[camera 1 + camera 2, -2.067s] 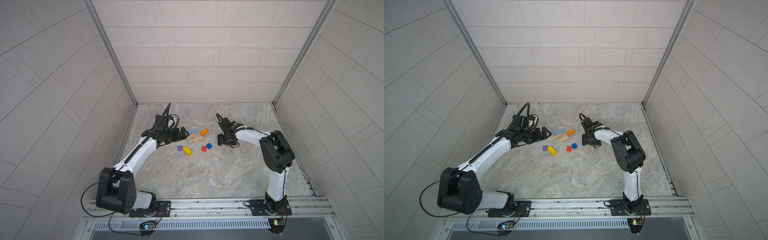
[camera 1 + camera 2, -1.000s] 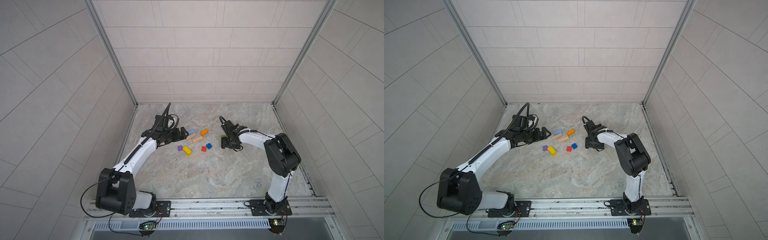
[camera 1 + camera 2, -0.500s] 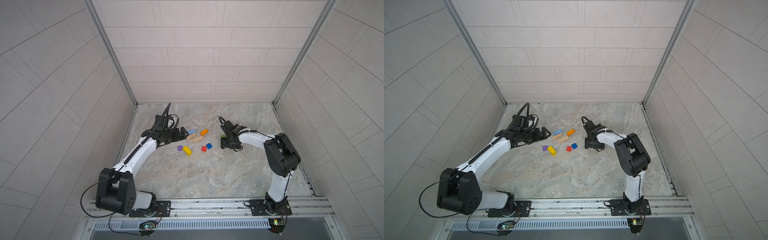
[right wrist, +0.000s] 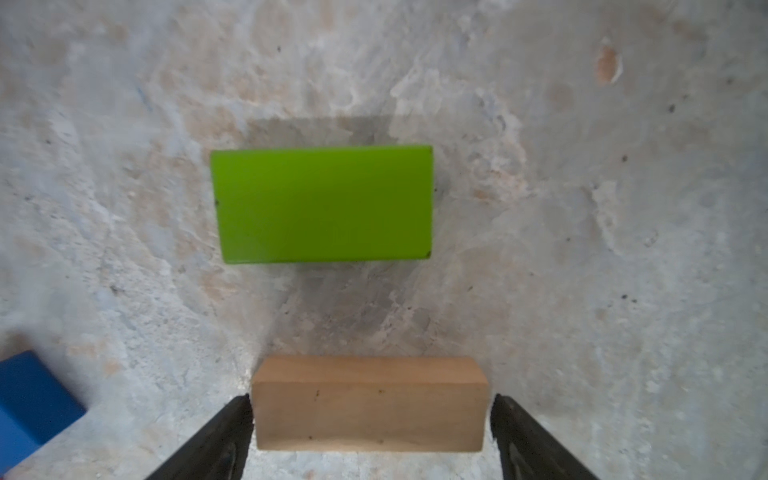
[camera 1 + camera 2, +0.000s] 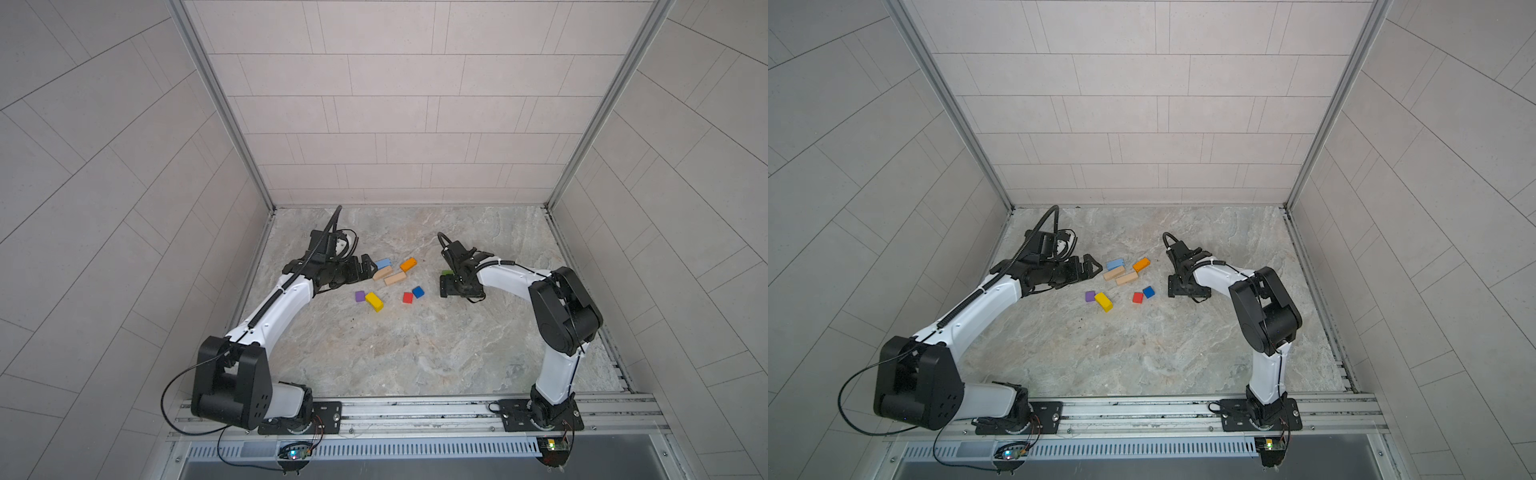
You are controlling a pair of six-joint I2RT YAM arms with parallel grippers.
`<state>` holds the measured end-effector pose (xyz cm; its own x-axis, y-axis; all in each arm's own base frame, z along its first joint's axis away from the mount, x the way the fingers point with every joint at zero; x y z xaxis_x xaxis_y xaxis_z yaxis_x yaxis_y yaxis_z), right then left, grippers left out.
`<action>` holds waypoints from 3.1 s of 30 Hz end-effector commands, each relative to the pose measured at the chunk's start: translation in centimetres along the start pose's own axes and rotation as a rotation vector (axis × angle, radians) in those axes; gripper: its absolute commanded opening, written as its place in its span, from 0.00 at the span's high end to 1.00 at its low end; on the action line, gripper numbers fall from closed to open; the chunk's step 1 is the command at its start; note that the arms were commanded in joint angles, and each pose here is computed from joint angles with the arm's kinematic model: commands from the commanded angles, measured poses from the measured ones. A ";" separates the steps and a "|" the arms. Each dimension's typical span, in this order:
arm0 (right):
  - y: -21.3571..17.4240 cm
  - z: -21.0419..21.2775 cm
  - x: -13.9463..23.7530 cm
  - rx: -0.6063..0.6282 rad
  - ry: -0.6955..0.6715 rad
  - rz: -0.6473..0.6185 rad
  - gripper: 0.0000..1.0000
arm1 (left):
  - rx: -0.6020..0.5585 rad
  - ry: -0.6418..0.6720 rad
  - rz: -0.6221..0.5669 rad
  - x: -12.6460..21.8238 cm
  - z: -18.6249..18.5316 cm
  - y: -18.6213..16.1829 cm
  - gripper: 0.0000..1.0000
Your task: Build the wood block tower
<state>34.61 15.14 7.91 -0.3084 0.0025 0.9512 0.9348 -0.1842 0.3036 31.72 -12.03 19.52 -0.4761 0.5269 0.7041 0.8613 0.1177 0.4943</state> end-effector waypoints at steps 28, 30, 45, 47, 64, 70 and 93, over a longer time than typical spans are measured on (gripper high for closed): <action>1.0 12.3 5.0 0.402 0.263 -0.126 0.07 | 0.015 0.001 0.045 -0.4 0.1 -0.5 0.00; 1.1 13.2 4.7 0.405 0.285 -0.124 0.08 | 0.017 0.007 0.047 -0.4 0.2 -0.6 0.00; 2.0 17.1 1.3 0.390 0.278 -0.131 0.08 | 0.021 0.025 0.047 -0.1 0.4 -0.5 0.00; 2.1 17.4 0.9 0.390 0.271 -0.128 0.08 | 0.021 0.024 0.047 0.0 0.4 -0.5 0.00; 1.6 19.4 -1.6 0.410 0.247 -0.099 0.10 | 0.019 0.016 0.042 0.2 0.3 -0.5 0.00; 1.5 19.2 -2.3 0.401 0.204 -0.094 0.12 | 0.018 0.014 0.043 0.3 0.3 -0.5 0.00; 2.9 17.3 1.7 0.288 0.156 -0.153 0.38 | 0.018 0.012 0.039 0.4 0.2 -0.5 0.00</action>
<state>40.21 32.91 8.02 -0.4106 -0.1630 0.8971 0.8898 0.1432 0.4333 31.05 -11.78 18.52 -0.4288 0.5167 0.7410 0.8922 0.1137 0.4370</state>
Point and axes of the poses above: each gripper's point midway between its finger pads, its own x axis back along the fingers, its own z axis along the line the jaws close on, y = z × x, the point moved 5 cm from there along x, back along the fingers, and after that the axes turned 6 degrees about -x, right-handed, at the moved point
